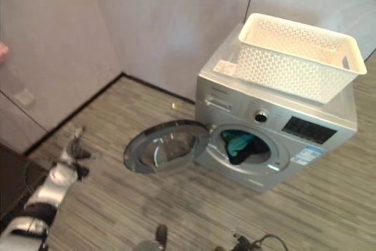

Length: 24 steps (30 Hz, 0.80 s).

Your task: Grab the laundry basket,head to the washer,open it,put in the laundry and shut it.

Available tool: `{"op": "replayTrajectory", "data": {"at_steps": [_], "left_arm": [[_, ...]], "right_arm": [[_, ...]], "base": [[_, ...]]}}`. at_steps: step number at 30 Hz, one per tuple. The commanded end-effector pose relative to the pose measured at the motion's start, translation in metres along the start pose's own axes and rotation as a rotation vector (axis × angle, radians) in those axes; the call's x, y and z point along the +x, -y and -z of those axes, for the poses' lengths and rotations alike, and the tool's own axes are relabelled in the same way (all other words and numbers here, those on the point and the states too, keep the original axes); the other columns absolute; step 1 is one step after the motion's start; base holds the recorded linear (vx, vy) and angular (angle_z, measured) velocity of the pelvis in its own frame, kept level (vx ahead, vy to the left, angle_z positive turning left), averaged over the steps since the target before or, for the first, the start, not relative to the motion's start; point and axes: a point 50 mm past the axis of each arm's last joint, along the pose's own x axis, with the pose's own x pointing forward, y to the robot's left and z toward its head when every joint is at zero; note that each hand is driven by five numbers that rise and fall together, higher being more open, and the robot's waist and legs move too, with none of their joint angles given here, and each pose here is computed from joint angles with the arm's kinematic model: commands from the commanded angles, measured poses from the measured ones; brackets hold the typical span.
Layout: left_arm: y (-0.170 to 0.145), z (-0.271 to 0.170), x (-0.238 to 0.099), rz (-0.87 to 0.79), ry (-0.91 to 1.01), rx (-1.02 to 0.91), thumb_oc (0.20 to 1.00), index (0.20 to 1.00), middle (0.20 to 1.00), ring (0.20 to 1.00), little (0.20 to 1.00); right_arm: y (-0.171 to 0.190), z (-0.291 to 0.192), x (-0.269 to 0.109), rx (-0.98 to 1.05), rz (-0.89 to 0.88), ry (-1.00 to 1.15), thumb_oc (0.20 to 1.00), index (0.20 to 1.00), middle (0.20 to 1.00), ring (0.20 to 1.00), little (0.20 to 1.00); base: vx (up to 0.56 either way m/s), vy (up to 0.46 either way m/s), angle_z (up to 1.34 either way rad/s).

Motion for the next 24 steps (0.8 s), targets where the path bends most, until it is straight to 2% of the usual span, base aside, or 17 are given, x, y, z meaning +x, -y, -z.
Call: {"op": "replayTrajectory", "data": {"at_steps": [1,3,4,5,7,8,9,12,20,23,24], "left_arm": [[-0.062,-0.035,0.022,-0.202,0.048,-0.002,1.000,1.000,1.000,1.000,1.000],[-0.083,-0.049,0.030,-0.241,0.029,0.026,1.000,1.000,1.000,1.000,1.000],[-0.106,-0.063,0.034,-0.279,0.016,0.044,1.000,1.000,1.000,1.000,1.000],[-0.106,-0.063,0.034,-0.280,0.017,0.044,1.000,1.000,1.000,1.000,1.000],[-0.126,-0.074,0.035,-0.326,0.010,0.020,1.000,1.000,1.000,1.000,1.000],[-0.148,-0.084,0.034,-0.383,0.009,-0.012,1.000,1.000,1.000,1.000,1.000],[-0.149,-0.084,0.034,-0.384,0.010,-0.012,1.000,1.000,1.000,1.000,1.000],[-0.181,-0.099,0.028,-0.477,0.016,-0.040,1.000,1.000,1.000,1.000,1.000],[-0.218,-0.120,0.018,-0.591,0.051,-0.076,1.000,1.000,1.000,1.000,1.000],[-0.216,-0.128,0.019,-0.589,0.066,-0.078,1.000,1.000,1.000,1.000,1.000],[-0.206,-0.127,0.022,-0.552,0.061,-0.068,1.000,1.000,1.000,1.000,1.000]], "right_arm": [[0.024,-0.017,0.003,-0.039,0.071,0.044,1.000,1.000,1.000,1.000,1.000],[0.032,-0.024,0.003,-0.046,0.096,0.070,1.000,1.000,1.000,1.000,1.000],[0.042,-0.037,0.003,-0.040,0.118,0.116,1.000,1.000,1.000,1.000,1.000],[0.042,-0.037,0.003,-0.040,0.118,0.116,1.000,1.000,1.000,1.000,1.000],[0.047,-0.050,0.003,-0.042,0.132,0.165,1.000,1.000,1.000,1.000,1.000],[0.049,-0.066,0.002,-0.044,0.133,0.221,1.000,1.000,1.000,1.000,1.000],[0.049,-0.066,0.002,-0.044,0.133,0.222,1.000,1.000,1.000,1.000,1.000],[0.053,-0.097,-0.002,-0.074,0.134,0.340,1.000,1.000,1.000,1.000,1.000],[0.068,-0.151,-0.020,-0.082,0.193,0.562,1.000,1.000,1.000,1.000,1.000],[0.068,-0.166,-0.027,-0.092,0.197,0.627,1.000,1.000,1.000,1.000,1.000],[0.067,-0.169,-0.028,-0.098,0.195,0.638,1.000,1.000,1.000,1.000,1.000]], "base": [[-0.16,-0.043,0.12],[-0.12,0.010,-0.02],[-0.11,0.010,-0.10],[-0.09,0.023,-0.17],[-0.06,0.041,-0.18],[-0.06,0.037,-0.11],[-0.06,0.033,-0.05],[-0.02,0.012,-0.04],[0.00,0.019,0.04],[0.07,0.001,0.02],[0.12,-0.027,0.03]]}}
